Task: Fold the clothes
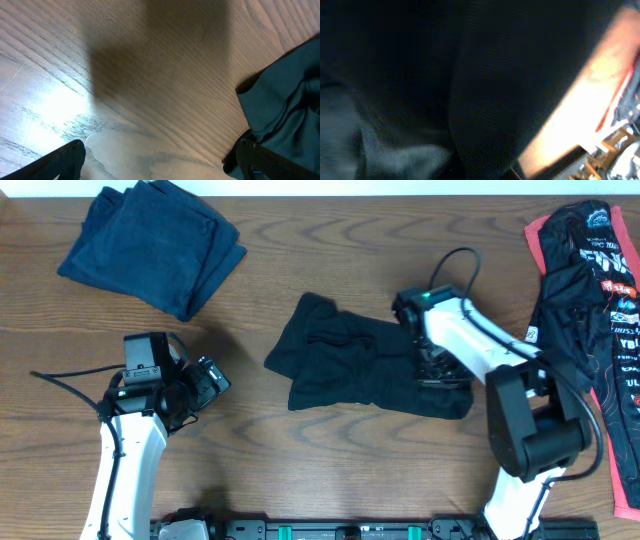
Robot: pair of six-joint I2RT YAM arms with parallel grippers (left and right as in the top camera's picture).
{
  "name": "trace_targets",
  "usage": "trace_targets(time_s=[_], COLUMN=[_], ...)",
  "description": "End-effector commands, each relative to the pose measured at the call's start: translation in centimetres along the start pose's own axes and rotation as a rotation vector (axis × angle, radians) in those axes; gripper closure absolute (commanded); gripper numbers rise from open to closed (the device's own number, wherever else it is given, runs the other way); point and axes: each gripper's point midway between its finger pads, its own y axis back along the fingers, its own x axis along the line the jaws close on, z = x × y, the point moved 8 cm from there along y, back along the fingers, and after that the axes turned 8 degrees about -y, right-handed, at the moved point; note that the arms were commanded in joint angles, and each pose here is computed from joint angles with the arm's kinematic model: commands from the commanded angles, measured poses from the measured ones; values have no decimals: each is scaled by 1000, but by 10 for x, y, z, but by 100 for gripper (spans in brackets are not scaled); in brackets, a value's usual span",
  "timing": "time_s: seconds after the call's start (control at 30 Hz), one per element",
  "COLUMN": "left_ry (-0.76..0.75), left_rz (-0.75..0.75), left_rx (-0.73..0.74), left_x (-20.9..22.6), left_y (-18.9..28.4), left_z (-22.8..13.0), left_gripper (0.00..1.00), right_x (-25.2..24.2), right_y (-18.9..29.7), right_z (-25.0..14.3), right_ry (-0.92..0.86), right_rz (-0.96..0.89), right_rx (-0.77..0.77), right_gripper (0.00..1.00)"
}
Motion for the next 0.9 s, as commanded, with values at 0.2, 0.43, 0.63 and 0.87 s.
trace_targets(time_s=[0.2,0.43,0.63,0.87], left_ry=[-3,-3,-3,-3], left_rz=[19,19,18,18], left_rx=[9,9,9,9], left_x=[4,4,4,4], left_y=[-3,-3,-3,-3], left_z=[-2,-2,-2,-2], left_gripper=[2,2,2,2], right_x=[-52,-71,-71,-44], right_y=[27,24,24,36], right_z=[5,2,1,-8], right_ry=[-116,-108,-102,-13], right_rz=[-3,-56,-69,-40], right_rx=[-28,5,2,-76], right_gripper=[99,99,99,99])
